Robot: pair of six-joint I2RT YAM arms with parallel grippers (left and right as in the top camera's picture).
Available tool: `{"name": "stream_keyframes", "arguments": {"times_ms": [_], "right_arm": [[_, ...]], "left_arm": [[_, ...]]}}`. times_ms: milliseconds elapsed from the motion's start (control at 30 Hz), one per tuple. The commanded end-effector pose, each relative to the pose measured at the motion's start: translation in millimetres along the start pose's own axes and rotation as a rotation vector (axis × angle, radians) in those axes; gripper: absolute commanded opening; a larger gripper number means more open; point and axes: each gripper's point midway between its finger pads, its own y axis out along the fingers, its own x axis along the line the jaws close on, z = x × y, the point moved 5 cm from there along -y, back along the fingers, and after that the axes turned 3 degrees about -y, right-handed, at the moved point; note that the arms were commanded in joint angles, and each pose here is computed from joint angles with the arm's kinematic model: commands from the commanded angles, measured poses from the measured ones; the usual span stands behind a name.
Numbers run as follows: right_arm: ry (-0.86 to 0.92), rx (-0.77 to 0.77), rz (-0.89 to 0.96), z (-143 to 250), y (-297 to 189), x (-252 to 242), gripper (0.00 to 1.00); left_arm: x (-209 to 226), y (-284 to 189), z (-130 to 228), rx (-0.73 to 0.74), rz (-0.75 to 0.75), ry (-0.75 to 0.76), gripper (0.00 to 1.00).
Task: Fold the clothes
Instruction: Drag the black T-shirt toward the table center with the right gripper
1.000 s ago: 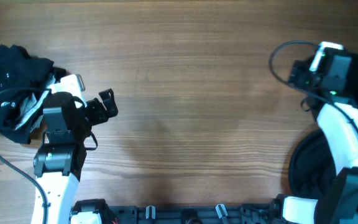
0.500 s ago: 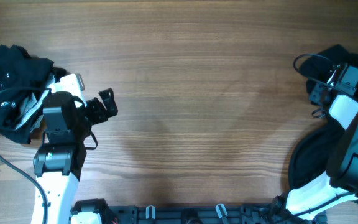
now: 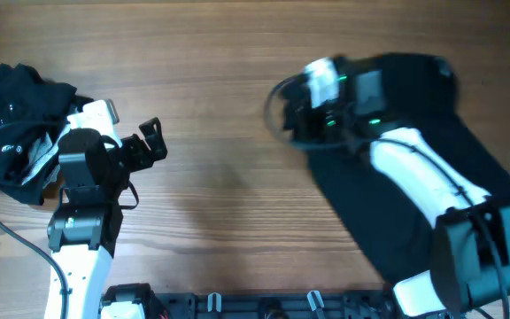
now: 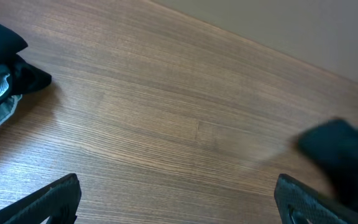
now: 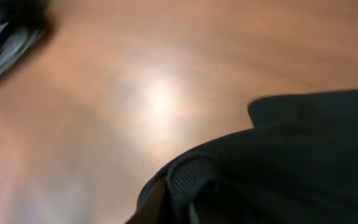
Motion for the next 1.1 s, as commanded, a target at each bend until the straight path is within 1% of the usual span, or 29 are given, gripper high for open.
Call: {"name": "stream_keyframes", "arguments": {"times_ms": [0, 33, 67, 100, 167, 200, 233, 300, 333, 400, 467, 567, 800, 1067], "right_arm": [[-0.203, 0.119, -0.173, 8, 9, 71, 0.36], [-0.189, 0.171, -0.152, 14, 5, 72, 0.77], [-0.153, 0.21, -0.095, 17, 0, 65, 0.98], [-0.077, 0.229, 0.0, 16, -8, 51, 1.0], [0.088, 0.216, 0.21, 10, -32, 18, 1.0], [0.186, 0.192, 0.321, 9, -53, -3, 1.0], [0.273, 0.166, 0.384, 8, -74, -19, 1.0], [0.399, 0.148, 0.449, 15, -108, -41, 1.0], [0.445, 0.168, 0.481, 25, -125, -50, 0.99], [0.556, 0.238, 0.53, 49, -148, -65, 1.0], [0.62, 0.292, 0.549, 65, -159, -70, 1.0], [0.636, 0.312, 0.596, 72, -166, -76, 1.0], [0.63, 0.3, 0.606, 70, -166, -79, 1.0], [0.605, 0.236, 0.614, 58, -164, -86, 1.0]], "left_arm": [[-8, -3, -9, -0.025, 0.033, 0.006, 1.0], [-8, -3, -10, -0.034, 0.036, 0.007, 1.0], [-9, -3, -12, -0.041, 0.039, 0.008, 1.0], [-10, -3, -13, -0.046, 0.048, 0.009, 1.0], [-18, -3, -15, -0.049, 0.104, 0.014, 1.0], [-21, -4, -16, -0.053, 0.125, 0.016, 1.0], [-21, -3, -17, -0.06, 0.131, 0.018, 1.0], [-21, 4, -16, -0.049, 0.128, 0.017, 1.0], [-21, 11, -13, -0.028, 0.131, 0.018, 1.0], [-32, 32, 8, 0.08, 0.189, 0.028, 1.0], [-40, 44, 23, 0.143, 0.208, 0.042, 0.99], [-53, 48, 36, 0.189, 0.237, 0.068, 0.99], [-51, 47, 41, 0.216, 0.228, 0.066, 1.0], [-50, 46, 43, 0.227, 0.223, 0.064, 1.0]]}}
